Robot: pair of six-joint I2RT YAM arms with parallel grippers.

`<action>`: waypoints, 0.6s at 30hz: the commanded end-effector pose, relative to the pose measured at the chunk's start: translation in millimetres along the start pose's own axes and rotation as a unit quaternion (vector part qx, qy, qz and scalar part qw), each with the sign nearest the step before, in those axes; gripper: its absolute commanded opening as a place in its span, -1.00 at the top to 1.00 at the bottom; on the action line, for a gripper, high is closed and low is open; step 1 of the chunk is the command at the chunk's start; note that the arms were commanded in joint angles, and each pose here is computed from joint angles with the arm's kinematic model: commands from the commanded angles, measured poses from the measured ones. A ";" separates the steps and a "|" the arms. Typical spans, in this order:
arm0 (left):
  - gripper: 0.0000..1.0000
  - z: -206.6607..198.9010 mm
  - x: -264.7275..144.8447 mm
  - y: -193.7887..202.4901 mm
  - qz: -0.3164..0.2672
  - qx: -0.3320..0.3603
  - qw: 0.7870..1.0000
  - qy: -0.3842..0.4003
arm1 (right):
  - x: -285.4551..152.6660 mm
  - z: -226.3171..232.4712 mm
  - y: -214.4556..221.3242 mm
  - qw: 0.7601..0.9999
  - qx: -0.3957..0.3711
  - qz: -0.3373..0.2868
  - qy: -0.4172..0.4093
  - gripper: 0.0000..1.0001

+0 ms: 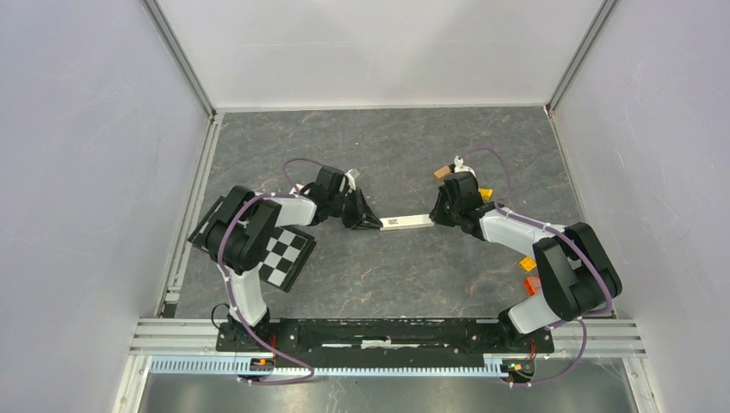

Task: Load the batteries into the remote control
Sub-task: Load the battery cover into the remote control.

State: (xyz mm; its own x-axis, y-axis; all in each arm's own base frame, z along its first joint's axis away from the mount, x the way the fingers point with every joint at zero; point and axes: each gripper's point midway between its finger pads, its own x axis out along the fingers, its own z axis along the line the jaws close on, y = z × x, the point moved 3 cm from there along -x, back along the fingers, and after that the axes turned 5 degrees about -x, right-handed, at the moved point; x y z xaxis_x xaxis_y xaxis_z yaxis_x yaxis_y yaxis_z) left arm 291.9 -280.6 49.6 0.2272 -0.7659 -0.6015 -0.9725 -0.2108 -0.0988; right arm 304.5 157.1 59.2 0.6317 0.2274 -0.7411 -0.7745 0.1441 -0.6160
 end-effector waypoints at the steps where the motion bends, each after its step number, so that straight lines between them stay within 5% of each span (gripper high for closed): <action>1: 0.73 5.0 10.8 -0.9 0.001 -0.015 1.000 -0.002 | -0.8 26.5 47.6 0.990 0.052 0.094 -0.087 0.70; 11: 0.87 3.3 14.7 0.3 0.005 -0.023 1.000 0.012 | -5.0 37.4 61.4 0.983 0.093 0.107 -0.119 0.79; 18: 0.54 6.8 -4.0 -20.6 -0.051 0.007 0.997 -0.058 | -4.2 5.0 3.9 1.000 0.014 0.006 -0.026 0.57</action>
State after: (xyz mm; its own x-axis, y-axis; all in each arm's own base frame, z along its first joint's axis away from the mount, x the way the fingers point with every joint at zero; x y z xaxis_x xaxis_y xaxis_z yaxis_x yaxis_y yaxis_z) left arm 293.3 -276.8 49.5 0.2109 -0.7731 -0.5982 -0.9723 -0.2290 -0.0468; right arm 310.7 157.0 58.3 0.6742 0.2476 -0.6958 -0.7371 0.2849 -0.6128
